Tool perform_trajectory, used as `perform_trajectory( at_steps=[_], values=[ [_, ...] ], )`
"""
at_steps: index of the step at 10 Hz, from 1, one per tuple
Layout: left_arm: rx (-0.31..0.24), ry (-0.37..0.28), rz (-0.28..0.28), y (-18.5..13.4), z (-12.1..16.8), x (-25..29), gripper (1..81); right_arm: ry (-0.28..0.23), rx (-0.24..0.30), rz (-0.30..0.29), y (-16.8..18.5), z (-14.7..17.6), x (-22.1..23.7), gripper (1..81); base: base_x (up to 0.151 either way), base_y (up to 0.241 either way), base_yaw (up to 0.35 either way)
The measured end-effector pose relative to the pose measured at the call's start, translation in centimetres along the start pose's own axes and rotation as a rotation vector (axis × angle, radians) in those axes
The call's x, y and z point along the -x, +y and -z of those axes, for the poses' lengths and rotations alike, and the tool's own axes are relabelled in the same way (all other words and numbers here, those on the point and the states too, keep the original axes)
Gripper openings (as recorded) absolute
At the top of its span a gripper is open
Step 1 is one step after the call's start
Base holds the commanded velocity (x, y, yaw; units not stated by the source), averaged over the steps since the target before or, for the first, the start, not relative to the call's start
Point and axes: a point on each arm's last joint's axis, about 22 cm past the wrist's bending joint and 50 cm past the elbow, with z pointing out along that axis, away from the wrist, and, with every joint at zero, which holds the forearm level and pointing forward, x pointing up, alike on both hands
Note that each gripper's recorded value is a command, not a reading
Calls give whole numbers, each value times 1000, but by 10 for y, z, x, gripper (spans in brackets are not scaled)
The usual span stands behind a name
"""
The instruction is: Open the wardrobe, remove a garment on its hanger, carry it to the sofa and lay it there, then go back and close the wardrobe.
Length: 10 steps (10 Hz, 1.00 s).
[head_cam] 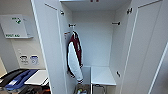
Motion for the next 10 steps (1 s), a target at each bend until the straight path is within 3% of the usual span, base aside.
perform_trajectory(
  at_steps=[5,8,10],
  values=[
    [74,-127,52,76,-37,87,811,-35,-31,-17,-21,-10,30,811,0,0,0],
    [109,-154,72,129,-56,111,811,-99,-68,-16,-46,-19,73,811,0,0,0],
    [116,-182,72,145,-62,133,811,-137,-92,-14,-65,-26,103,811,0,0,0]
  ],
)
